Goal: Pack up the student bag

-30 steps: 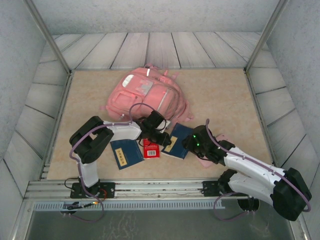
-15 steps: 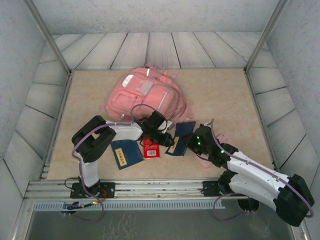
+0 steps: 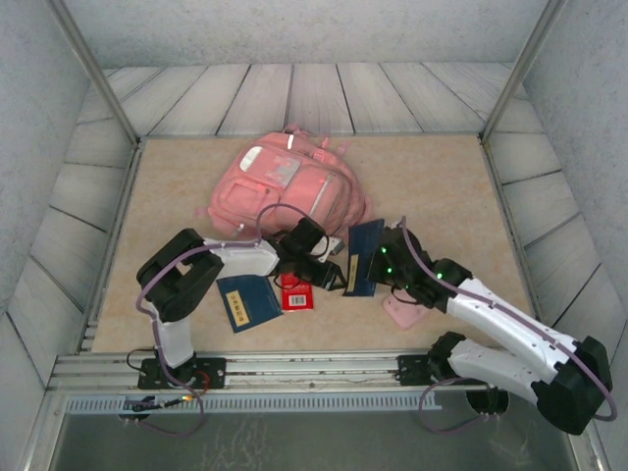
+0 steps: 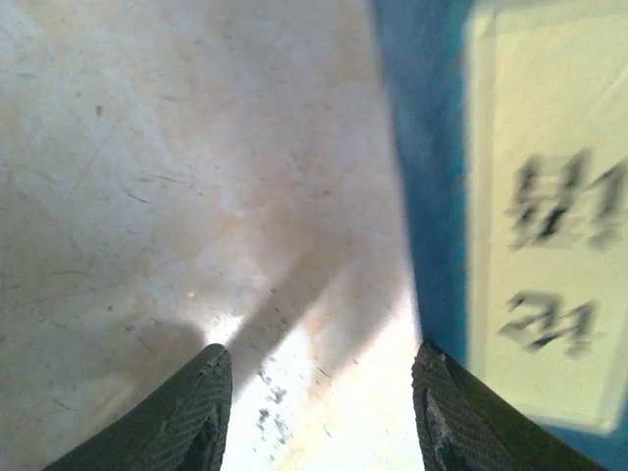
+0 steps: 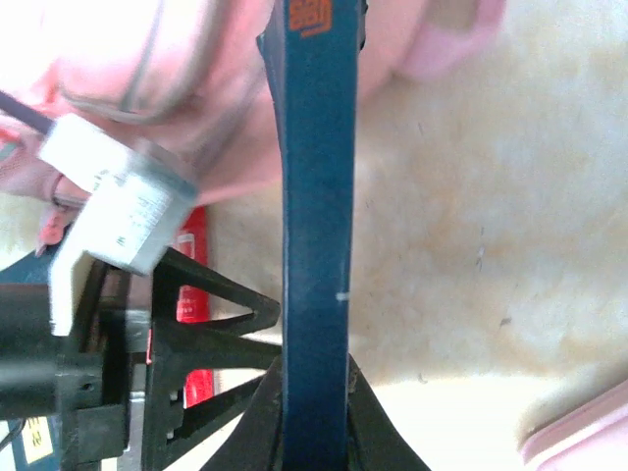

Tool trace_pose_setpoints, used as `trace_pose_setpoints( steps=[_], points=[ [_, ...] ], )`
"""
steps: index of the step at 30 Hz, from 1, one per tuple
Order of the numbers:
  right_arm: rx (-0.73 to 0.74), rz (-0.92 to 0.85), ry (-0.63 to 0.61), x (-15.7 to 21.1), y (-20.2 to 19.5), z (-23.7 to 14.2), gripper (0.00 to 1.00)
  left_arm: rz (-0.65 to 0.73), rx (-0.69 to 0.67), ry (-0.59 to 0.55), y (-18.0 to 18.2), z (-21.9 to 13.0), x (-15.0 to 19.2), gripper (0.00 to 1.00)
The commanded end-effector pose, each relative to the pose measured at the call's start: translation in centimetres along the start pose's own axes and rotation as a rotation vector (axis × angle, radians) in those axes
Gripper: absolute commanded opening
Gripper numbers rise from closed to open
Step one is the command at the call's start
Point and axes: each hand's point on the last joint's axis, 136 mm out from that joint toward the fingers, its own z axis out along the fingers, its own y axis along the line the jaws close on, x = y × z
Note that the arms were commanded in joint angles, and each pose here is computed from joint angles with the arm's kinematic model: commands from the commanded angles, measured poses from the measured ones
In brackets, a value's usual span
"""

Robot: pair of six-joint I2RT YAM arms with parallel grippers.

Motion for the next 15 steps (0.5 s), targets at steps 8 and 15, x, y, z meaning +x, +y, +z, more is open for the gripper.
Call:
trace_pose_setpoints(
  steps=[8, 15],
  points=[
    [-0.161, -0.453, 0.139, -2.5, 4.4, -3.5, 0.02, 0.098, 0.068, -0.182, -3.4, -12.3, -4.2, 0.69],
    [-0.469, -0.606, 0.289, 0.5, 9.4, -1.7, 0.00, 0.230, -0.071, -0.199, -1.0, -19.0, -2.6, 0.78]
  ],
)
